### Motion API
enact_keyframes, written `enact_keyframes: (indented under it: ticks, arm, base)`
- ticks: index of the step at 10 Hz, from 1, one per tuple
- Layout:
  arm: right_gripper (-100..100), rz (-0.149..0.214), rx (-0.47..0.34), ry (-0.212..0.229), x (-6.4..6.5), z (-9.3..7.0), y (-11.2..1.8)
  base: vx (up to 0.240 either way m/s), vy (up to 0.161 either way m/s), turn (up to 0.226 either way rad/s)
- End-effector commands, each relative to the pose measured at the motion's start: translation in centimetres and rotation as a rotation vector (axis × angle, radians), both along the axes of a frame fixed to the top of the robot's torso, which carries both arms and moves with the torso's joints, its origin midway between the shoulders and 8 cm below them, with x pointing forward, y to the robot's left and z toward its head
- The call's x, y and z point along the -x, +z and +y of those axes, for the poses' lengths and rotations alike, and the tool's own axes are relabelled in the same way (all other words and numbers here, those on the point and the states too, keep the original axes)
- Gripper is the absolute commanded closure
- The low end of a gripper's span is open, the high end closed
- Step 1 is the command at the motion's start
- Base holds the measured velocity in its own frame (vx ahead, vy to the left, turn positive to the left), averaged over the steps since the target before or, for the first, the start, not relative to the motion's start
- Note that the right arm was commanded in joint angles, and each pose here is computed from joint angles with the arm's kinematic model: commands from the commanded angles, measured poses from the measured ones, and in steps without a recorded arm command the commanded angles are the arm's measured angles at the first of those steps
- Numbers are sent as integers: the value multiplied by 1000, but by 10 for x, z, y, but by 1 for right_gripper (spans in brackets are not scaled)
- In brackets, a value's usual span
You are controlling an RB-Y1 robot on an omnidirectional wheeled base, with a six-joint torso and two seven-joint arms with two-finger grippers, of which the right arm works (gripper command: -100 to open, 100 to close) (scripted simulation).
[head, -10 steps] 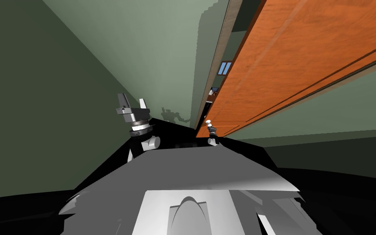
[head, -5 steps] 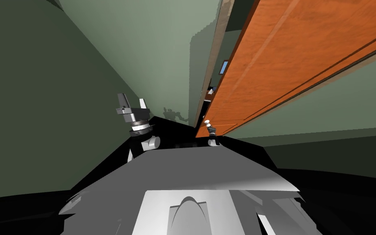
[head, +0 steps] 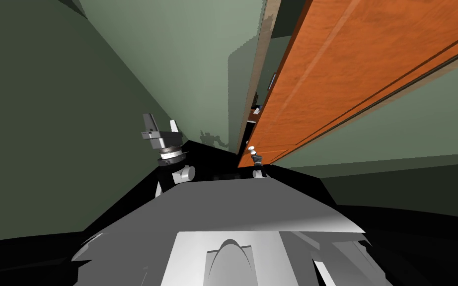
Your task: Pull the door open
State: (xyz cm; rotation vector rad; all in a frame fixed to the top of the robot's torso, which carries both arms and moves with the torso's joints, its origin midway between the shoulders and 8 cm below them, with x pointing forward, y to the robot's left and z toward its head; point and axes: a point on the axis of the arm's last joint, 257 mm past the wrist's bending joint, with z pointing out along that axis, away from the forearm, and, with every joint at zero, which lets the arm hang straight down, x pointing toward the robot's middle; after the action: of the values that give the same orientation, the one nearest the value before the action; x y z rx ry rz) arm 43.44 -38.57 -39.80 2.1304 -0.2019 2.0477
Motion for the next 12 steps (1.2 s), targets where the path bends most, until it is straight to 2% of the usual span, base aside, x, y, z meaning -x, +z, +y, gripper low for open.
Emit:
enact_keyframes:
  ticks: [1,9,10,12]
  arm:
    - [-100,-21,-16,46,-4,24,3]
    - [-100,-41,-28,100,-1,45,6]
    - [-100,-25,-10,62,5,17,4]
    - [-100,-4,-28,52,-5,7,4]
  base:
    - [-82,-57,62]
    - [-69,-35,32]
    - [-7,-41,-28]
    - [2,19,-53]
